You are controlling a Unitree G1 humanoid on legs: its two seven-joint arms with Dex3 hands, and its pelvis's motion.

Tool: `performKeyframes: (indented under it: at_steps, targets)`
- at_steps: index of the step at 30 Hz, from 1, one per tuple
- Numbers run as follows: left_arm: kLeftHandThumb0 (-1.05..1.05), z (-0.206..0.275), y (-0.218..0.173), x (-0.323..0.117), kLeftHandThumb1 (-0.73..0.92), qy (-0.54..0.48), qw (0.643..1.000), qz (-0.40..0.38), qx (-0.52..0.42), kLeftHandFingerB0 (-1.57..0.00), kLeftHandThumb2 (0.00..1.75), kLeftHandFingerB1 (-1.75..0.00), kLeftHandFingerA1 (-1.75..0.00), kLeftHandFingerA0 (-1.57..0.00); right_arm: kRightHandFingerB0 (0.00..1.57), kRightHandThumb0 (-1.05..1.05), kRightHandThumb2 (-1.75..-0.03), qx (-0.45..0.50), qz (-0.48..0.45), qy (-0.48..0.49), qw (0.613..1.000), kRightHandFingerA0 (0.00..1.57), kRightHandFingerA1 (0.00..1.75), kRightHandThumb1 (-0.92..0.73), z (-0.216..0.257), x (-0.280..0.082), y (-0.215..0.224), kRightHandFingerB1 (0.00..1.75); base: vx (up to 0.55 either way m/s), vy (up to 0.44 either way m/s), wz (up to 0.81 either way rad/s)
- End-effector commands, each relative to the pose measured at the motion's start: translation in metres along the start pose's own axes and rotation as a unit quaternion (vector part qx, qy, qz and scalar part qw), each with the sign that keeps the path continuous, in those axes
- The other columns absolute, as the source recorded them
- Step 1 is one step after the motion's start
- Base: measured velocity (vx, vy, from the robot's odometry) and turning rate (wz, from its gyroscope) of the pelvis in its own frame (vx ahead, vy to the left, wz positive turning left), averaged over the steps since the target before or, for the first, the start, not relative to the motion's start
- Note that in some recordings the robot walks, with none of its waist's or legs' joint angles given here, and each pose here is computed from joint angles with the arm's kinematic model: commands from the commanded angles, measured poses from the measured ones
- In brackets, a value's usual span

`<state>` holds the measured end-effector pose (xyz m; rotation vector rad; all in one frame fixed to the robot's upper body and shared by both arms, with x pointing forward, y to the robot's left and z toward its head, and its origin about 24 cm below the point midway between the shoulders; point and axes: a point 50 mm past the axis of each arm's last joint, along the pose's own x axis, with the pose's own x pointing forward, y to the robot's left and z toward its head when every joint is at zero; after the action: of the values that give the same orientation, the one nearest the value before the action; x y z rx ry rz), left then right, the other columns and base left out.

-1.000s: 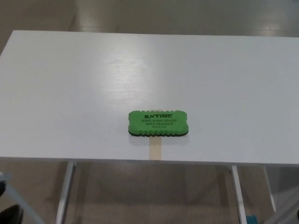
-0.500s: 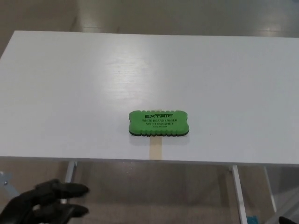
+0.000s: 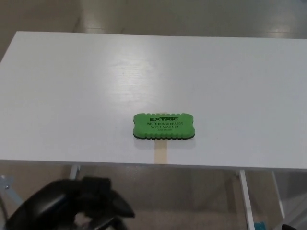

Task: Use the left hand to press on the green eraser and wipe the desk from center to the left and then back to center.

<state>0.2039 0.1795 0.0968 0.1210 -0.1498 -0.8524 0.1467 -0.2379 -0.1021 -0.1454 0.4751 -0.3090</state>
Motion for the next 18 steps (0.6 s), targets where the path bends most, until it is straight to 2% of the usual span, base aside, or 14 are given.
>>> performKeyframes:
  at_steps: [1, 3, 4, 9, 11, 12, 13, 14, 15, 16, 18]
  targets:
    - [-0.2, 0.044, 0.011, 0.051, 0.83, -0.09, 0.995, 0.008, -0.04, -0.76, 0.64, -0.73, -0.88, -0.79, 0.47, -0.48, -0.64, -0.019, 0.023, -0.012, 0.999, 0.64, 0.41, -0.76, -0.007, -0.008, -0.003, 0.35, 0.0, 0.0, 0.0]
    - [-0.21, 0.052, 0.016, 0.069, 0.8, -0.105, 0.994, 0.03, -0.027, -0.82, 0.63, -0.68, -0.84, -0.84, 0.47, -0.47, -0.64, -0.011, 0.021, -0.01, 1.0, 0.64, 0.41, -0.76, -0.008, -0.009, -0.002, 0.35, 0.0, 0.0, 0.0]
    - [-0.2, 0.056, 0.02, 0.083, 0.79, -0.113, 0.993, 0.044, -0.012, -0.89, 0.63, -0.62, -0.79, -0.91, 0.47, -0.47, -0.64, -0.011, 0.022, -0.008, 1.0, 0.64, 0.42, -0.76, -0.008, -0.008, -0.002, 0.35, 0.0, 0.0, 0.0]
    - [-0.17, 0.063, 0.025, 0.119, 0.79, -0.114, 0.991, 0.072, -0.004, -0.95, 0.64, -0.58, -0.75, -0.98, 0.46, -0.47, -0.65, -0.012, 0.03, -0.011, 0.999, 0.61, 0.41, -0.77, -0.005, -0.006, -0.001, 0.35, 0.0, 0.0, 0.0]
    - [-0.16, 0.062, 0.027, 0.138, 0.8, -0.103, 0.991, 0.08, -0.013, -0.97, 0.65, -0.62, -0.75, -1.0, 0.47, -0.47, -0.64, -0.001, 0.032, -0.009, 0.999, 0.62, 0.42, -0.76, -0.007, -0.007, -0.001, 0.35, 0.0, 0.0, 0.0]
    - [-0.15, 0.061, 0.029, 0.151, 0.81, -0.087, 0.993, 0.081, -0.015, -0.95, 0.64, -0.74, -0.74, -1.02, 0.47, -0.46, -0.64, 0.004, 0.031, -0.007, 0.999, 0.63, 0.43, -0.76, -0.009, -0.009, 0.0, 0.35, 0.0, 0.0, 0.0]
    - [-0.15, 0.061, 0.029, 0.155, 0.81, -0.083, 0.993, 0.081, -0.015, -0.95, 0.64, -0.74, -0.74, -1.02, 0.47, -0.46, -0.64, 0.005, 0.03, -0.006, 1.0, 0.63, 0.43, -0.76, -0.01, -0.01, 0.0, 0.35, 0.0, 0.0, 0.0]
    - [-0.22, 0.06, 0.031, 0.164, 0.69, -0.074, 0.994, 0.084, -0.015, -0.88, 0.87, -0.89, -0.84, -1.02, 0.47, -0.46, -0.64, 0.007, 0.029, -0.005, 1.0, 0.63, 0.43, -0.76, -0.01, -0.01, 0.0, 0.35, 0.0, 0.0, 0.0]
    - [-0.22, 0.059, 0.032, 0.174, 0.69, -0.065, 0.994, 0.086, -0.014, -0.88, 0.87, -0.89, -0.84, -1.02, 0.47, -0.46, -0.64, 0.008, 0.027, -0.004, 1.0, 0.63, 0.43, -0.76, -0.01, -0.01, 0.0, 0.35, 0.0, 0.0, 0.0]
    - [-0.15, 0.057, 0.035, 0.188, 0.78, -0.049, 0.994, 0.094, -0.015, -0.86, 0.71, -0.98, -0.8, -1.04, 0.48, -0.46, -0.64, 0.003, 0.026, -0.002, 1.0, 0.63, 0.43, -0.76, -0.01, -0.01, -0.001, 0.36, 0.0, 0.0, 0.0]
    - [-0.15, 0.056, 0.037, 0.199, 0.78, -0.034, 0.994, 0.103, -0.022, -0.85, 0.72, -1.01, -0.84, -1.04, 0.48, -0.47, -0.64, 0.004, 0.026, -0.001, 1.0, 0.63, 0.44, -0.76, -0.01, -0.01, -0.001, 0.36, 0.0, 0.0, 0.0]
